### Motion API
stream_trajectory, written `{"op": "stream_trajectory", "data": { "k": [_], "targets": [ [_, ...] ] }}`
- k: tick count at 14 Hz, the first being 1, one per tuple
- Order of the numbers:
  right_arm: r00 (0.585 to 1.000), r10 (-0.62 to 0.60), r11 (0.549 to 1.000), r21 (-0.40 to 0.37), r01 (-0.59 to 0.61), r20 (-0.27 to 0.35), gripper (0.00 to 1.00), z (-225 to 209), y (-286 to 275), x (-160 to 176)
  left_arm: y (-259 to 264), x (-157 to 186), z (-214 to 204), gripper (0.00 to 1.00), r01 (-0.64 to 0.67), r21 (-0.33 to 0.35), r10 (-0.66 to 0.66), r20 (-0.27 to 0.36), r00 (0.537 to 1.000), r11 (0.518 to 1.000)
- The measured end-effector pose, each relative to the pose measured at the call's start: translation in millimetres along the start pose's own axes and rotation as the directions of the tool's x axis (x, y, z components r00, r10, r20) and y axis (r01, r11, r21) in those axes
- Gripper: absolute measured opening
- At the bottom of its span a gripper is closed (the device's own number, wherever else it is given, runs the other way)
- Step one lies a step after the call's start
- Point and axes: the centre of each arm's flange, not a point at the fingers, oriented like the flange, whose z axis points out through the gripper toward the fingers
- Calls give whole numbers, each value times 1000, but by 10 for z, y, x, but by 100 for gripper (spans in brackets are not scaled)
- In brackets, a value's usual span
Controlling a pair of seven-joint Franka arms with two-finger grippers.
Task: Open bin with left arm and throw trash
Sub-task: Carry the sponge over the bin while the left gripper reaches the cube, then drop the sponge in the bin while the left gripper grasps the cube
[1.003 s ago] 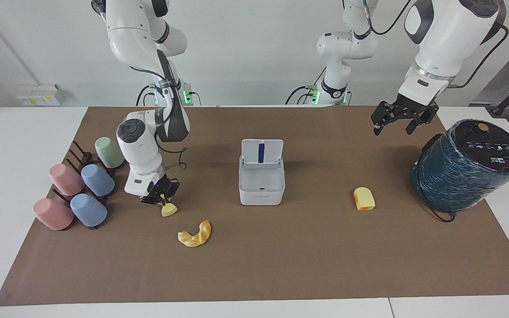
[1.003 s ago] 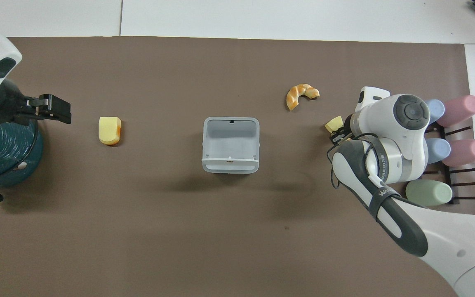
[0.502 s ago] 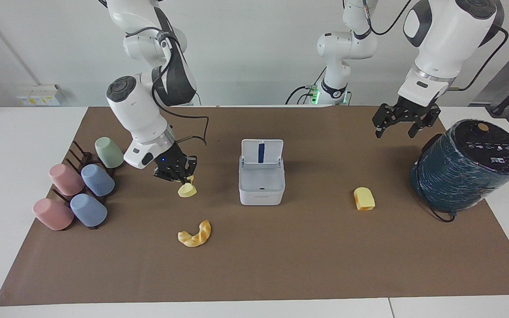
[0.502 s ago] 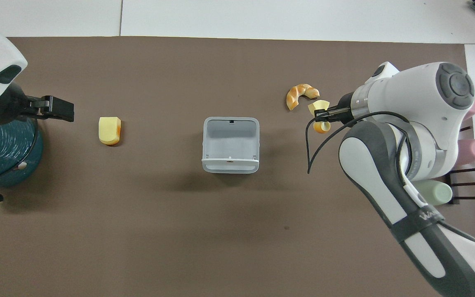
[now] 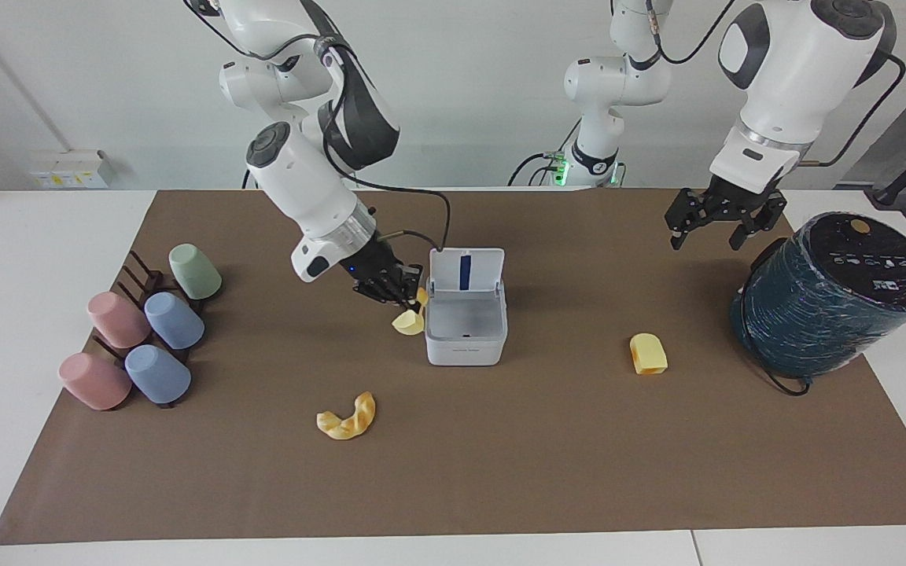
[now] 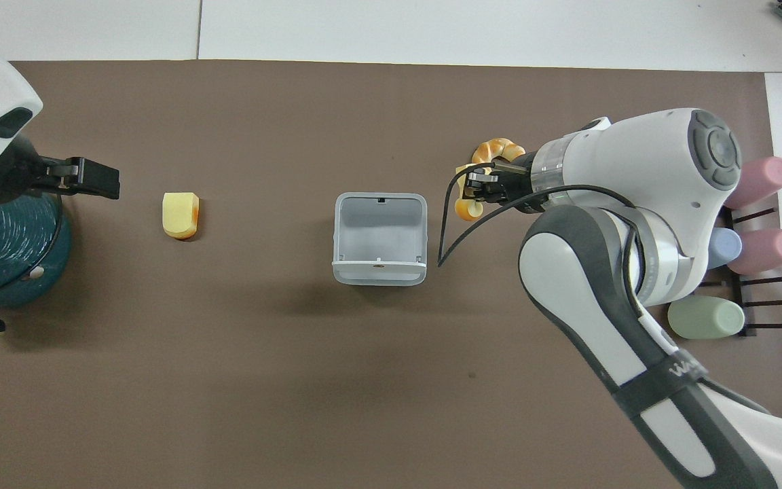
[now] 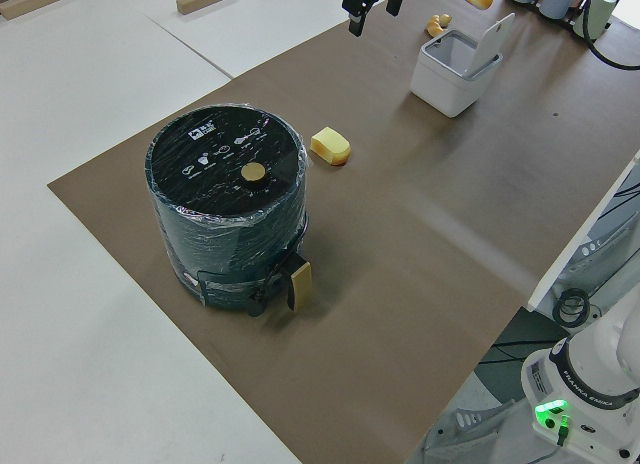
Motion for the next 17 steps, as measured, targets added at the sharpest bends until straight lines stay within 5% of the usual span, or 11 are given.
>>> {"op": "stream_trajectory", "data": {
  "k": [8, 10, 15, 17],
  "targets": [
    [998, 49, 999, -21, -48, 48, 9, 528, -231, -416, -154, 230, 1566, 100, -3, -1, 3, -81, 997, 1000],
    [997, 53, 998, -28, -51, 53, 22, 562, -195, -431, -159, 193, 1916, 100, -6, -2, 6, -87, 996, 1000],
    [997, 53, 998, -27, -52, 51, 78, 566, -190, -430, -228, 164, 2588, 100, -2, -2, 1, -73, 997, 1000],
    [997, 53, 998, -27, -52, 51, 80, 566, -190, -430, -229, 124, 2806, 100, -2, -3, 2, -79, 997, 1000]
  ]
}}
